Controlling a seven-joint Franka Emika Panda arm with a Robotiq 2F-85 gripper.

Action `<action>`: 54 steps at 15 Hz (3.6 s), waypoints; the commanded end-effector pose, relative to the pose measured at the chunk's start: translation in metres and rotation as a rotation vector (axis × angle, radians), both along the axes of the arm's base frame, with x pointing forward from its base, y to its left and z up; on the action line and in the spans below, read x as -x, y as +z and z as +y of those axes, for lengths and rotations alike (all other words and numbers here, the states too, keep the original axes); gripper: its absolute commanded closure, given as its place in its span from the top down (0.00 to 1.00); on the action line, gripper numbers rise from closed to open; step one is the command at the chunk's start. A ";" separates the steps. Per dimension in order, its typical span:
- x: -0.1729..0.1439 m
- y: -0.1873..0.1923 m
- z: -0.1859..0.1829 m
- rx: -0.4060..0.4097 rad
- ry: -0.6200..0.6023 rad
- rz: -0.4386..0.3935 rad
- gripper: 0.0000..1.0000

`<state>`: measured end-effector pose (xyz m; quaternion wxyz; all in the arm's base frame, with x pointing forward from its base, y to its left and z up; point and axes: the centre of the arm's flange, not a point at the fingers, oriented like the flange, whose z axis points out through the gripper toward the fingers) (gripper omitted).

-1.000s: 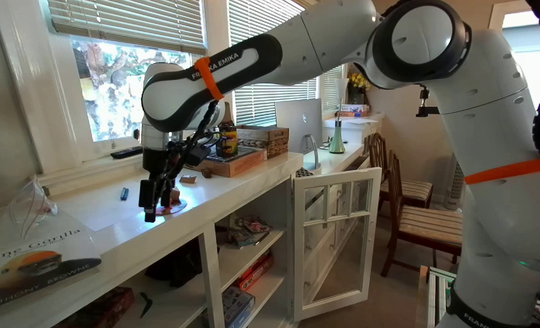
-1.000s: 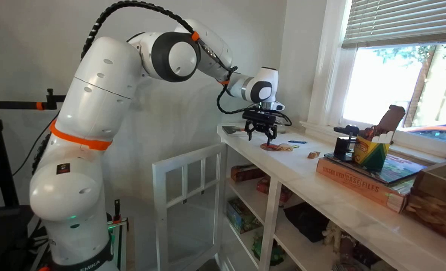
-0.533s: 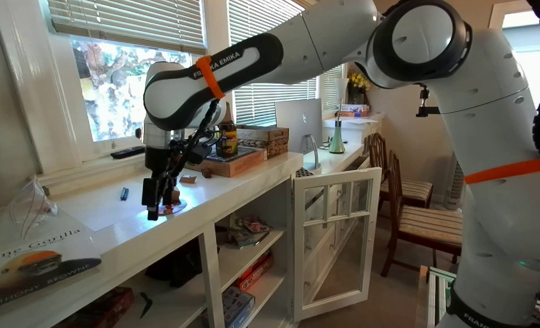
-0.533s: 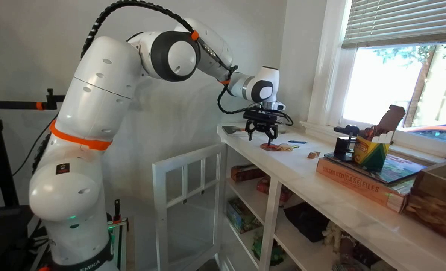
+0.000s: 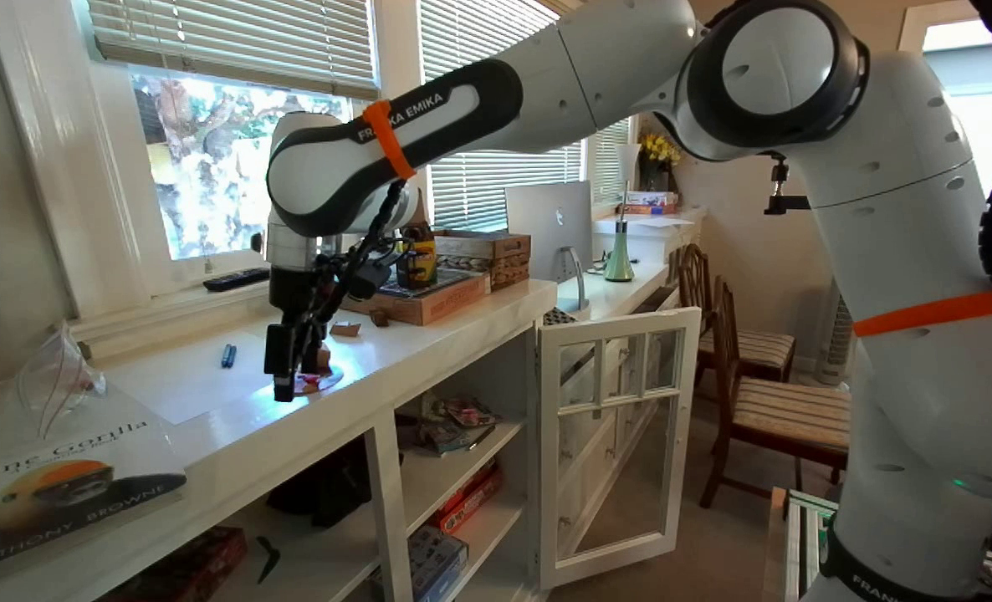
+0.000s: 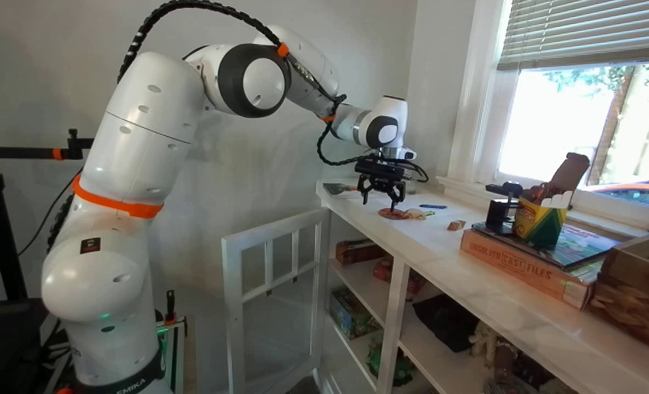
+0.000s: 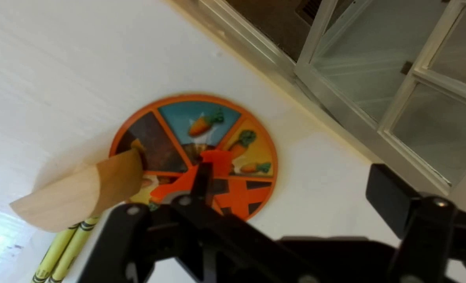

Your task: Put the black object on the box, then move one wooden block to the left, then turn the hand of the clock to the left

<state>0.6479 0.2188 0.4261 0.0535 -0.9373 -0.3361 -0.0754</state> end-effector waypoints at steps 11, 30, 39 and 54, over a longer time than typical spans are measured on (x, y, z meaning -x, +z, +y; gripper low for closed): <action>0.028 0.001 0.004 -0.017 0.043 0.027 1.00; 0.023 -0.006 -0.004 -0.122 -0.031 0.003 1.00; 0.017 -0.010 -0.015 -0.126 -0.059 -0.009 1.00; 0.009 -0.011 -0.021 -0.121 -0.083 -0.033 1.00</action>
